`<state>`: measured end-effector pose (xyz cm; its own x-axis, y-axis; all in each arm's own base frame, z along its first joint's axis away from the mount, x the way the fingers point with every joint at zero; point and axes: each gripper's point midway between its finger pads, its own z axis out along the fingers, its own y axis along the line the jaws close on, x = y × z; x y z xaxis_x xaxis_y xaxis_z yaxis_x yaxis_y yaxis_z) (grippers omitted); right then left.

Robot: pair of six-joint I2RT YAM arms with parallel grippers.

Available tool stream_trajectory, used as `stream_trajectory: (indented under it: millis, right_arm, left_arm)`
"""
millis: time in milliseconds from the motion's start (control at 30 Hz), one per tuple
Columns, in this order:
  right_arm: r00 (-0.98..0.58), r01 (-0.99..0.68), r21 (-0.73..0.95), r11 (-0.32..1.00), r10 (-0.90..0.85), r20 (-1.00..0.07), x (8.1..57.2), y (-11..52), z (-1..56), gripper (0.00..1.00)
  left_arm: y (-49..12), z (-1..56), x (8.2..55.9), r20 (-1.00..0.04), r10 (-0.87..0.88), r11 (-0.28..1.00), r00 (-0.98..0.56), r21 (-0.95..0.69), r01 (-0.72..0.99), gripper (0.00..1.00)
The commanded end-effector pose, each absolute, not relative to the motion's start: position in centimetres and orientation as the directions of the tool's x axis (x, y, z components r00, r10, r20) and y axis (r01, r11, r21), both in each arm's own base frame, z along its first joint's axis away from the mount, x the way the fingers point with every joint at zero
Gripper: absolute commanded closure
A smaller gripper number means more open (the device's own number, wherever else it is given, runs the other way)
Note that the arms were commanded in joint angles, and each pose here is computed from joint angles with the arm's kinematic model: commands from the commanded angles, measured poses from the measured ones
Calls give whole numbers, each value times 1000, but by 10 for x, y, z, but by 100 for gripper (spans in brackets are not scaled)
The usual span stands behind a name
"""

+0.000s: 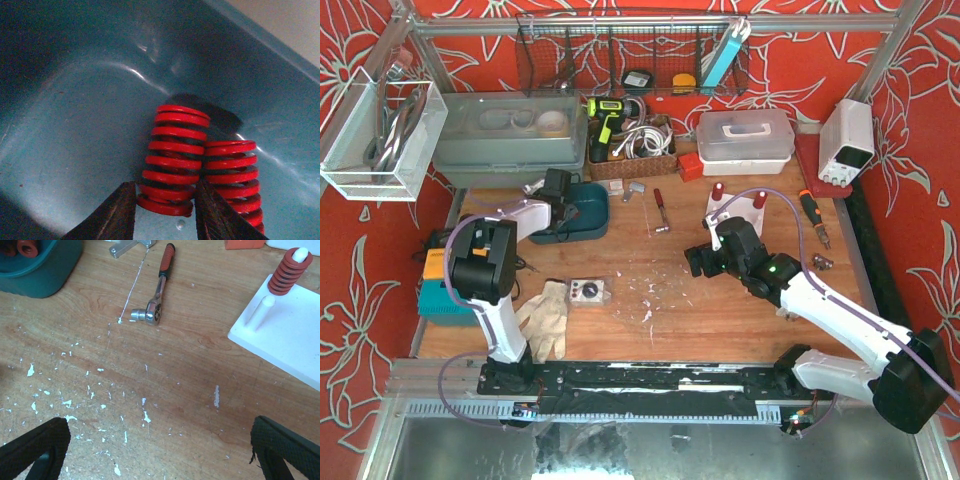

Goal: Install the large spring

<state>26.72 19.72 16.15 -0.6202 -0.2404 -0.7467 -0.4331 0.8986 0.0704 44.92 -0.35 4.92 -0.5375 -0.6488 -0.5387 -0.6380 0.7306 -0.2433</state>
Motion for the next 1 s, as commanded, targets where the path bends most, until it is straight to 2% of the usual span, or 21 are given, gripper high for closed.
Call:
stream_trajectory:
  millis: [0,433,600,700,967]
  right_arm:
    - [-603,-436,53,898,-248,-758,271,200,165,1]
    - [-602,-431,44,901,-251,-758,271,198,165,1]
    - [-598,-429,42,902,-249,-762,272,197,167,1]
    - [-598,-428,42,903,-248,-762,271,197,167,1]
    - [-597,-425,40,904,-246,-764,271,196,168,1]
  left_arm:
    - [5,38,447,-535,-649,716,-540,-192,-671,63]
    - [8,10,450,-517,-634,723,-575,-133,-678,59]
    - [8,11,451,-523,-627,728,-577,-131,-673,64]
    - [8,18,450,-532,-625,730,-572,-139,-669,70]
    - [12,70,449,-610,-613,738,-502,-215,-640,79]
